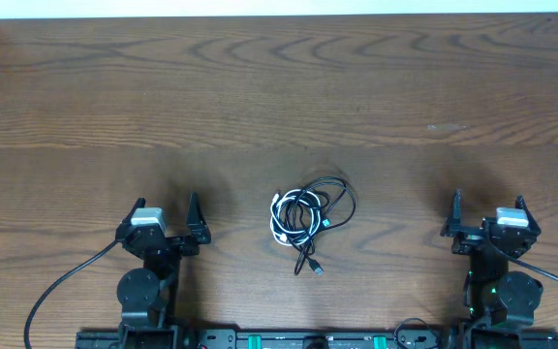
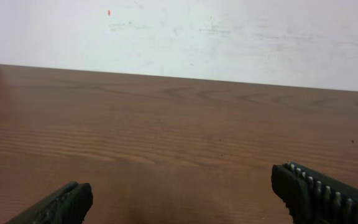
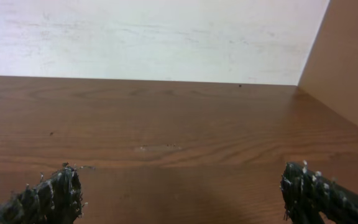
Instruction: Untangle cables
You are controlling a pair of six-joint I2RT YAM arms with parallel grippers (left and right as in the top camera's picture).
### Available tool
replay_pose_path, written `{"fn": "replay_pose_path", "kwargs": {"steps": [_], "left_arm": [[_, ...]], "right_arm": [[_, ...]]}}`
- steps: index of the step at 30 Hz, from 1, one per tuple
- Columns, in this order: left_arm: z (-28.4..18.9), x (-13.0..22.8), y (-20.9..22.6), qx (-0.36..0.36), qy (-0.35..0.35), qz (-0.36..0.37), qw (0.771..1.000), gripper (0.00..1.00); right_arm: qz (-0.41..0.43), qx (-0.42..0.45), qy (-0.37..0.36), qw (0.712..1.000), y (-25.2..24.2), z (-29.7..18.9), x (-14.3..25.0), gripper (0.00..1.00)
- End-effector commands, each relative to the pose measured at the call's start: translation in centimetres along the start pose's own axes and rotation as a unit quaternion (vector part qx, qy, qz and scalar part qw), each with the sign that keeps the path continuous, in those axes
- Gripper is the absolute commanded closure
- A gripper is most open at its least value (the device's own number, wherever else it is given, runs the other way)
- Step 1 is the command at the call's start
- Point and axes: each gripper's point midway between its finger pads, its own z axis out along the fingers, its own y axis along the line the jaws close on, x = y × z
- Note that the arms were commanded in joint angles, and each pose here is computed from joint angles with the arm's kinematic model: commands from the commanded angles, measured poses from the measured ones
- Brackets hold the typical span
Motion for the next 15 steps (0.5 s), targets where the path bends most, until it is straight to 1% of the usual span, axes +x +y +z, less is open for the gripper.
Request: {"fn": "replay_pose_path", "kwargs": {"steps": [1, 4, 9, 12, 15], "left_arm": [[0.2, 1.3, 0.1, 0.000, 0.018, 0.007, 1.000, 0.02], [0.0, 0.7, -0.8, 0.023, 0.013, 0.006, 1.000, 0.02], [-0.2, -0.3, -0.9, 0.025, 0.003, 0.002, 1.000, 0.02], [-0.4, -0.8, -2.4, 0.066, 0.003, 0.001, 0.998, 0.02], [-0.6, -1.3, -2.9, 0.077, 0.004, -0.024, 0.997, 0.02]], "right_arm": [[-0.005, -0.006, -0.001, 1.000, 0.3, 0.0, 0.0, 0.01], [-0.005, -0.006, -0.001, 1.000, 0.3, 0.0, 0.0, 0.01], [-0.005, -0.006, -0.001, 1.000, 0.3, 0.0, 0.0, 0.01], [-0.005, -0.006, -0.001, 1.000, 0.3, 0.0, 0.0, 0.01], [-0.005, -0.006, -0.001, 1.000, 0.3, 0.0, 0.0, 0.01]]}}
